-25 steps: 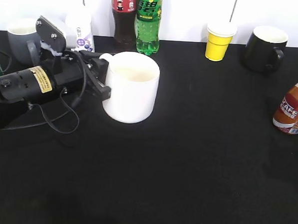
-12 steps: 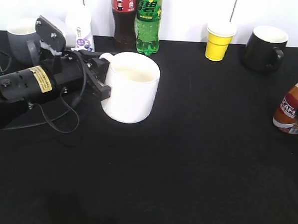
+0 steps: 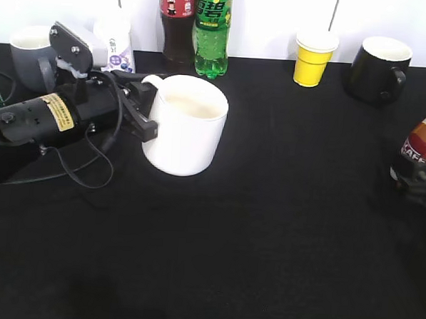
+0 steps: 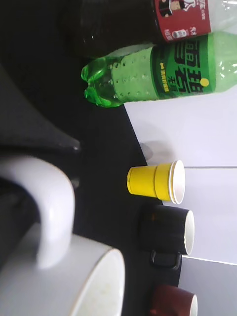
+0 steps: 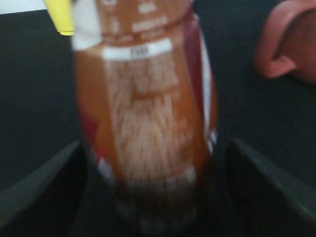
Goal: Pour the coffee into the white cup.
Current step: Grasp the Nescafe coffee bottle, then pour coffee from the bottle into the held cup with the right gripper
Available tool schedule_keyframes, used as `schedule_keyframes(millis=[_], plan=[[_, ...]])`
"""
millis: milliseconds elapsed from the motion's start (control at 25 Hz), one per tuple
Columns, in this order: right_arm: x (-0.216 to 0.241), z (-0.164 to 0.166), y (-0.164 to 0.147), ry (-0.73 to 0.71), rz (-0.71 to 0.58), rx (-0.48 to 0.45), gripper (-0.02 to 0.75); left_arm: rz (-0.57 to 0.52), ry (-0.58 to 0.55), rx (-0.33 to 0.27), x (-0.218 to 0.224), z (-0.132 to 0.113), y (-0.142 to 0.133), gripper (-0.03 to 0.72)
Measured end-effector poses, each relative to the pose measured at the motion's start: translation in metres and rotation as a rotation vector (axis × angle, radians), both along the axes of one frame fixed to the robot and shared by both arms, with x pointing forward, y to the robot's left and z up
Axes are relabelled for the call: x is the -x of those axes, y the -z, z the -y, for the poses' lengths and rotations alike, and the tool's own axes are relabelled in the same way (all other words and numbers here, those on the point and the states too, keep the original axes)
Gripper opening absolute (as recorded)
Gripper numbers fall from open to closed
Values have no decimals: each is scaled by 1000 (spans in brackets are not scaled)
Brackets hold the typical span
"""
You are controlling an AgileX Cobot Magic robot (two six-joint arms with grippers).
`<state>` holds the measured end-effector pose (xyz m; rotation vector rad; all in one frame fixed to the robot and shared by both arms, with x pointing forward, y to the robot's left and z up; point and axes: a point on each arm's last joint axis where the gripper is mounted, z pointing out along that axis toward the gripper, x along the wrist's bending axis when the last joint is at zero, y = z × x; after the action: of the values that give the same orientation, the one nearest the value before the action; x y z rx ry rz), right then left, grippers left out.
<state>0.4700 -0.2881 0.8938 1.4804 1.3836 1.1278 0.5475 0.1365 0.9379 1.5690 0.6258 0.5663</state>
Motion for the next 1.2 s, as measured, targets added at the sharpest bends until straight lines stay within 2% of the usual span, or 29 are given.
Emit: schedule_keyframes(millis=[200,320,400,760,840,960,1040,1200], plan=[[-28,-2,0,-5,53,15,645,1,-1,1,0,0,0,102],[-31,-2,-2,-4,62,17,552,1,-1,1,0,0,0,102],[-31,-2,-2,-4,64,20,521,1,-1,1,0,0,0,102],[-28,-2,-3,-7,72,23,519,2,5,-2,0,0,0,104],[-27,-10,-10,-67,81,26,519,6,31,-7,2,3,0,104],[-25,-34,-35,-223,152,44,516,-12,100,10,13,22,0,104],[-29,-48,-54,-332,171,110,516,-13,160,-8,21,41,-2,104],[-37,-58,-108,-470,237,353,515,3,231,-18,26,75,-15,104]])
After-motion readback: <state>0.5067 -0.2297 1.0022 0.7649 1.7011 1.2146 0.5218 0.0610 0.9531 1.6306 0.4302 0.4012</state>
